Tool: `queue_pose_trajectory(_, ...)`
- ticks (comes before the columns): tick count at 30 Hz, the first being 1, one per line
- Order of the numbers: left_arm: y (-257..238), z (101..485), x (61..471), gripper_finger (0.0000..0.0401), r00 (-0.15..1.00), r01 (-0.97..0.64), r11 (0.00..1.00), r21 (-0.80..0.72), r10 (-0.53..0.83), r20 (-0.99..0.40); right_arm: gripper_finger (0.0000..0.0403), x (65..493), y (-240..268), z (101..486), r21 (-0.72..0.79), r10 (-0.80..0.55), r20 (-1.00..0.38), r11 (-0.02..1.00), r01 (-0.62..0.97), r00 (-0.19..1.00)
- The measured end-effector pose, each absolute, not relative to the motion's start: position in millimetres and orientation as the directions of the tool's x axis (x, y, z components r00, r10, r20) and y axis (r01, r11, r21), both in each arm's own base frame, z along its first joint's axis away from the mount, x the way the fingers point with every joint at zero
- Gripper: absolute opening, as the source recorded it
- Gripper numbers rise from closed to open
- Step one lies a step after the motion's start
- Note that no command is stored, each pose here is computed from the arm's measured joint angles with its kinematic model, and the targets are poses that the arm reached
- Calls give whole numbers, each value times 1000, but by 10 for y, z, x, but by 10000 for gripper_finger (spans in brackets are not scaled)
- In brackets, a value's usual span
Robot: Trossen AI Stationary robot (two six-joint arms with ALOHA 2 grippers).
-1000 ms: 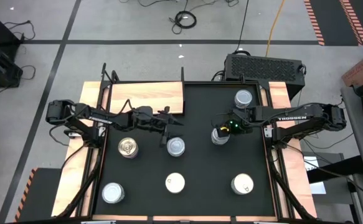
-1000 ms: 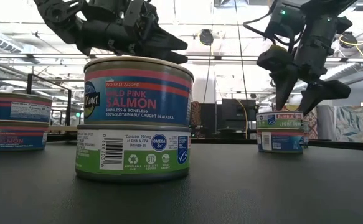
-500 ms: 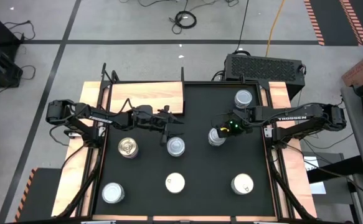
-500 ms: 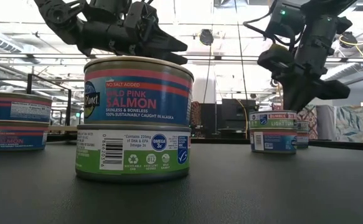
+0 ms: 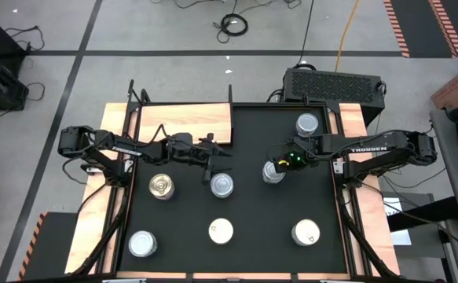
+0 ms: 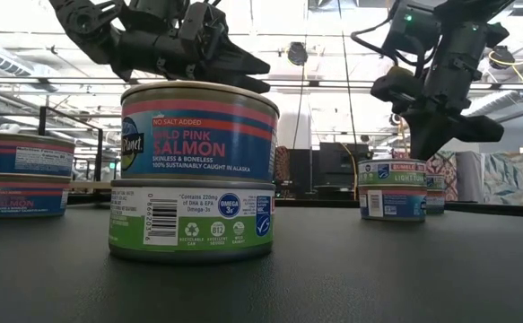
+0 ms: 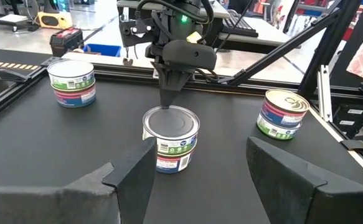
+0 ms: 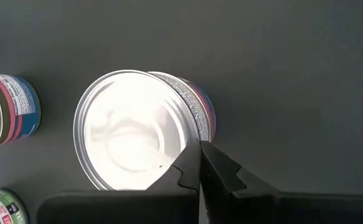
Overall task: Stack canned seafood by type on shelf
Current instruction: Remove the green and white tuna can from the blue and pink tuna can on the table
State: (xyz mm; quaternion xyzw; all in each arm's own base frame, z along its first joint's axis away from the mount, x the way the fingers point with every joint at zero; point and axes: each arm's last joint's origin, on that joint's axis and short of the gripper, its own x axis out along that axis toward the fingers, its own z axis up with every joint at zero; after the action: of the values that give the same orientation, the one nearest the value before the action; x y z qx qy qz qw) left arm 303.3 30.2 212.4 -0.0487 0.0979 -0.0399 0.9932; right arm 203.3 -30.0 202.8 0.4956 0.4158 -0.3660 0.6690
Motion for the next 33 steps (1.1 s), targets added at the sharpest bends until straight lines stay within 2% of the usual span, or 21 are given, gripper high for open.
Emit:
queue_pose_trajectory(8,302,2124,3033,247,978,69,992,-107,-89,-191,0,2052,-304,2036,377,-80,-911,241,894,406)
queue_pose_trajectory(18,285,2121,3034,247,977,73,991,-113,-94,-194,0,2041,-301,2147,457,-88,-867,251,854,490)
queue_pose_trajectory(27,289,1944,3094,247,962,36,972,-233,-97,-254,0,2026,-301,2148,447,-96,-872,250,859,481)
queue_pose_trajectory(33,313,1790,3144,247,951,17,968,-250,-93,-294,0,2024,-303,2147,428,-102,-872,315,847,478)
